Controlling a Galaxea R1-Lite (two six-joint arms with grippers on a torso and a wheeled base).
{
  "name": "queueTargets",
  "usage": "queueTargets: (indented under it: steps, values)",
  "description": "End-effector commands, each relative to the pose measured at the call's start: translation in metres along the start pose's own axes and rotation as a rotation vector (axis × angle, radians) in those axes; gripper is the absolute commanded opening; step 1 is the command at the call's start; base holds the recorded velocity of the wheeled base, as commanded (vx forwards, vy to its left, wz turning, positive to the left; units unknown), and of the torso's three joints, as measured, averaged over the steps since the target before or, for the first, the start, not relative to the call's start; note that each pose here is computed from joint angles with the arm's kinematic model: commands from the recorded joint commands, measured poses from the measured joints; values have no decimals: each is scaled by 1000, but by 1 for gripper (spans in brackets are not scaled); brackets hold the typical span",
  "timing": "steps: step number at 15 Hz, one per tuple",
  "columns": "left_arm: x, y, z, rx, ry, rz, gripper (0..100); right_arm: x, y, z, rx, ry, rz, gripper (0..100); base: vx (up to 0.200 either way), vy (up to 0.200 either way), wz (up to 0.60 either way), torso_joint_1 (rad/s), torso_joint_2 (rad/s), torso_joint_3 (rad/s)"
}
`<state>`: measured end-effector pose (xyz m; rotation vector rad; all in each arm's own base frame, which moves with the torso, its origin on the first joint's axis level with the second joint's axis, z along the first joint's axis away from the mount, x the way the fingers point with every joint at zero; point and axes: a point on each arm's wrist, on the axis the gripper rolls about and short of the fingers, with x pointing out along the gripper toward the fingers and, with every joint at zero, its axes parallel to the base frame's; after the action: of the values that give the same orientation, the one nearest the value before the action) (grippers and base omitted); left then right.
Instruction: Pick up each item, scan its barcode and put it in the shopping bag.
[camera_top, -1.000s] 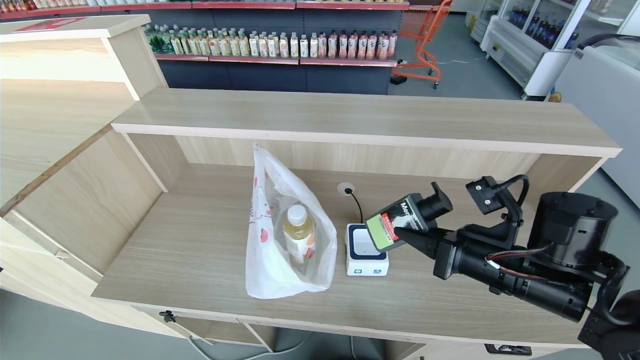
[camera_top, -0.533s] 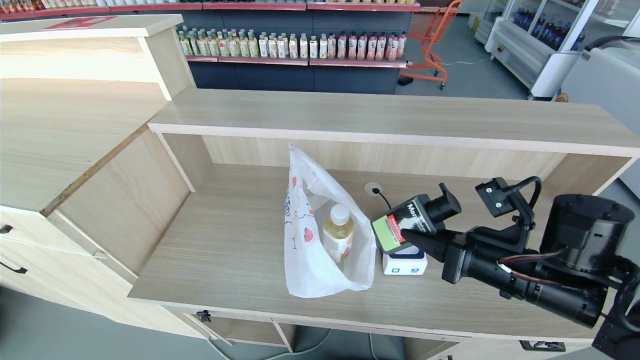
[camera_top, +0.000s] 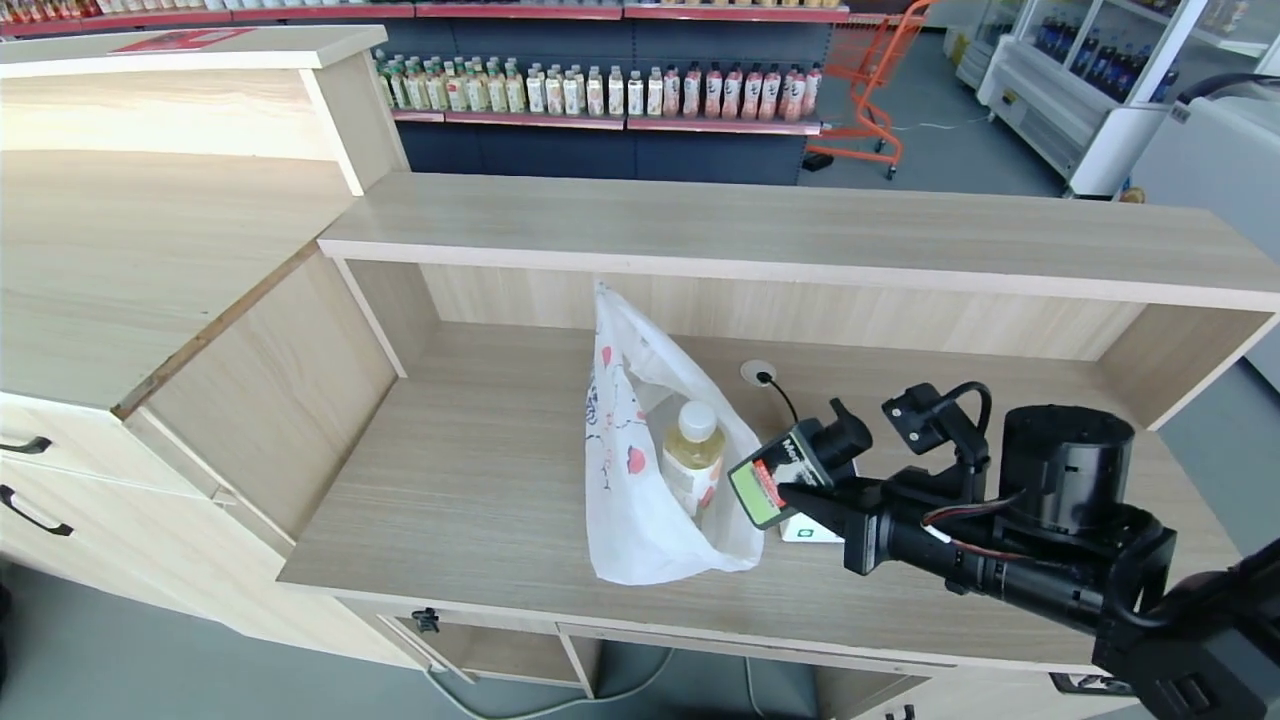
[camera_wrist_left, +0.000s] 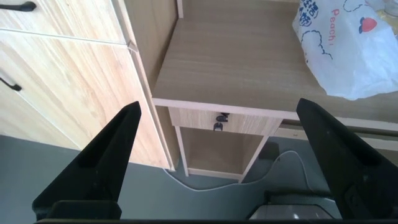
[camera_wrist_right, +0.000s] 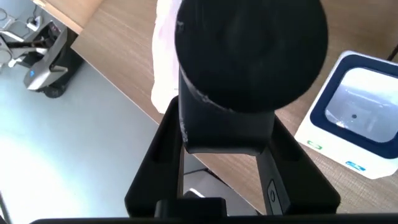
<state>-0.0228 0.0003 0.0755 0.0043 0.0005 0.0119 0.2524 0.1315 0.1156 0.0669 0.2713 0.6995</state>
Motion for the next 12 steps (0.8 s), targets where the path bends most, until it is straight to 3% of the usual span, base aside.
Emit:
queueTargets:
  steps: [1,4,6,9,12]
  values:
    - [0,0,0,0,0,0,100,21,-7,-15,-10,56,-3,0,0,0,0,0,0,0]
    - [0,0,0,0,0,0,100,46,-15,-34,-107,92,-1,0,0,0,0,0,0,0]
    - [0,0,0,0,0,0,100,74,-21,-54,-140,60,11,0,0,0,0,0,0,0]
    - [0,0,0,0,0,0,100,111,-10,-68,-177,-18,65,0,0,0,0,0,0,0]
    - [0,0,0,0,0,0,100,132,-2,-73,-201,-33,93,0,0,0,0,0,0,0]
